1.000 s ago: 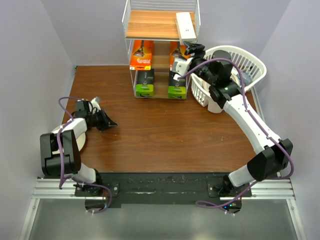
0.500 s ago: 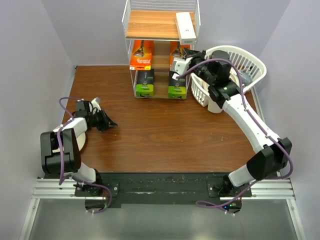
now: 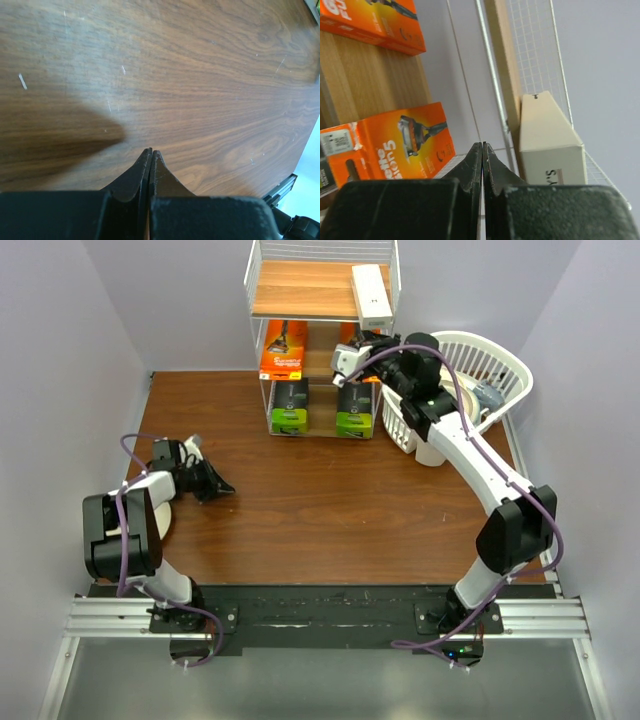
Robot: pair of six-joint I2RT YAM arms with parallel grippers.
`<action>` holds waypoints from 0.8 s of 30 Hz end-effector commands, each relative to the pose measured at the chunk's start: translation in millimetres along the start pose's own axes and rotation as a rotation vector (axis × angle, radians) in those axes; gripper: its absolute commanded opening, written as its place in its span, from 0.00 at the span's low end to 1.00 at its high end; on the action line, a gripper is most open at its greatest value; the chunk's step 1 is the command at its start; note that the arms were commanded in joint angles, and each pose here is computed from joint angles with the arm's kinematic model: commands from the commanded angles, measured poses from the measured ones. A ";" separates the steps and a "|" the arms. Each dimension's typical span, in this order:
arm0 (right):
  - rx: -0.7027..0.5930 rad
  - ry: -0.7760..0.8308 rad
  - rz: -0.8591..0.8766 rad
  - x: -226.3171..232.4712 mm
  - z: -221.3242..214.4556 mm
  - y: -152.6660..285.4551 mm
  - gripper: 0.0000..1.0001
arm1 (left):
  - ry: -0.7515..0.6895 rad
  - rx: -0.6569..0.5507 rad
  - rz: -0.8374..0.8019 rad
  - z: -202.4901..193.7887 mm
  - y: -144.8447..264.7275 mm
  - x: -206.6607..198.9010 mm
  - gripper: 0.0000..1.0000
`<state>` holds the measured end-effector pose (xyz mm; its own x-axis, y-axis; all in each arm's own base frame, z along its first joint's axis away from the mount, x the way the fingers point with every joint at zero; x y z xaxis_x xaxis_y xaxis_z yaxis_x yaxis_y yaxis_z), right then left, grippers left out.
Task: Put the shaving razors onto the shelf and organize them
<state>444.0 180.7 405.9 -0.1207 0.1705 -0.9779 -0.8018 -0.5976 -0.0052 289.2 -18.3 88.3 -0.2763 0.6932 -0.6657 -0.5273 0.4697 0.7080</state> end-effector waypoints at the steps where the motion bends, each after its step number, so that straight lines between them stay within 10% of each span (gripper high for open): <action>1: -0.028 0.040 -0.137 -44.5 6.9 -3.3 0.00 | -0.039 -0.027 -0.018 15.5 -2.2 -7.4 0.00; 24: -0.130 -0.010 -0.053 -53.9 33.1 50.2 0.00 | -0.052 -0.001 -0.019 14.4 -8.6 -12.5 0.00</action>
<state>406.9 171.5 453.7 -0.0991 0.1968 -0.9754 -0.7382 -0.6719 -0.0606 299.0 -20.4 85.4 -0.2768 0.6981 -0.6603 -0.5111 0.4750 0.7164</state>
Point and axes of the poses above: each gripper's point midway between its finger pads, its own y axis back along the fingers, its own x axis along the line the jaws close on, z = x × y, the point moved 7 cm from there along y, back along the fingers, and after that the axes turned 6 degrees about y, right-handed, at the moved point
